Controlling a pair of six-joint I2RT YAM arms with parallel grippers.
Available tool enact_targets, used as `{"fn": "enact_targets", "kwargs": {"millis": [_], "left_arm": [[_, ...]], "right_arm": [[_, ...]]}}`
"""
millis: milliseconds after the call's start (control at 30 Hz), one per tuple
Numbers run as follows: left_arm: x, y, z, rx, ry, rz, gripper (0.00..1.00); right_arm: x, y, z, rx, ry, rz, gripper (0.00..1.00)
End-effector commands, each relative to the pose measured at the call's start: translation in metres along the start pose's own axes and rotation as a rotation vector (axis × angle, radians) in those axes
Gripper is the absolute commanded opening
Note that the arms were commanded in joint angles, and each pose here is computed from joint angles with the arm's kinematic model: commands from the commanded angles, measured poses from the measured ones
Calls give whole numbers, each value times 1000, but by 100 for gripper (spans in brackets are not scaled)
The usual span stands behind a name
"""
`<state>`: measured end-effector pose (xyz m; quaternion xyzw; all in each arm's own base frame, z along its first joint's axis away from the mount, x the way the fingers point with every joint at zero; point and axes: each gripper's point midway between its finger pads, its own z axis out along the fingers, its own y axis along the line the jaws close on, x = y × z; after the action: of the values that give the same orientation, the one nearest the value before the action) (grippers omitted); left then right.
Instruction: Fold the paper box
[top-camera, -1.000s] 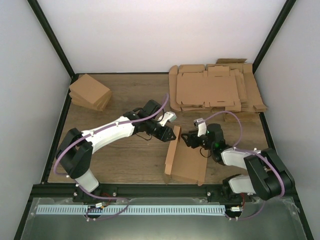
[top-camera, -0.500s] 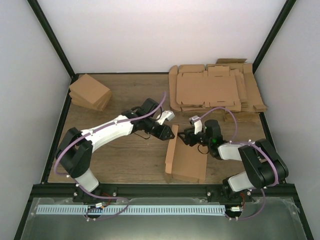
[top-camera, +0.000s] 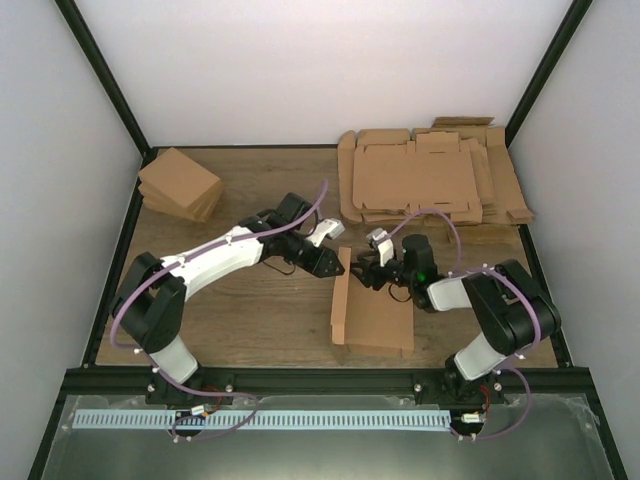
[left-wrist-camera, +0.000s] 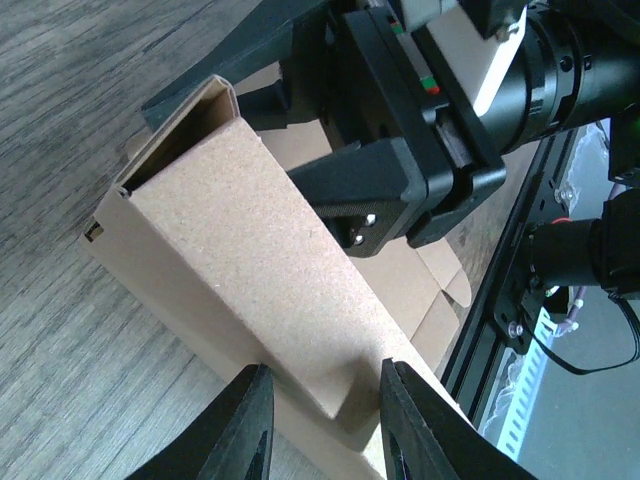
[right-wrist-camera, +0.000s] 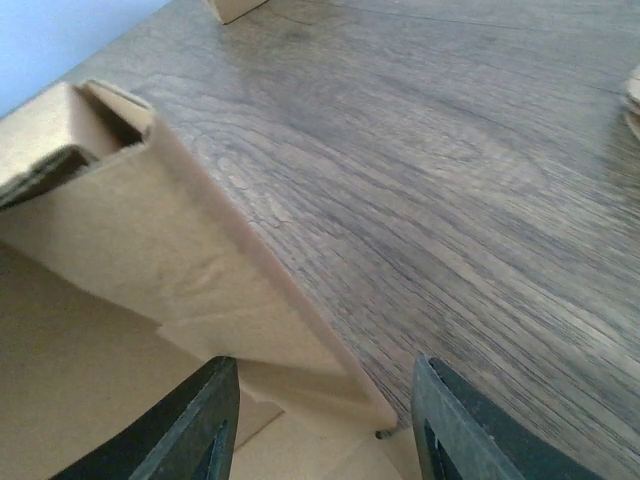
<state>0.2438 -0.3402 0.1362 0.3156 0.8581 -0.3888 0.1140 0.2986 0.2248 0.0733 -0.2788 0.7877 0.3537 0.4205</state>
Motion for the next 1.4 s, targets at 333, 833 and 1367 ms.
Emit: {"fn": "enact_targets", "kwargs": {"millis": [333,833,1367], "left_arm": [[15,15,12,5,75,-3,32],[8,14,1,-28,41,15,41],[-44,8,-110,-386,-359,74,88]], "right_arm": [[-35,12,20,-77,-85,-201,39],[-42,17,18,-65,-90,-193,7],[-40,-21,-10,274,-66,71,1]]}}
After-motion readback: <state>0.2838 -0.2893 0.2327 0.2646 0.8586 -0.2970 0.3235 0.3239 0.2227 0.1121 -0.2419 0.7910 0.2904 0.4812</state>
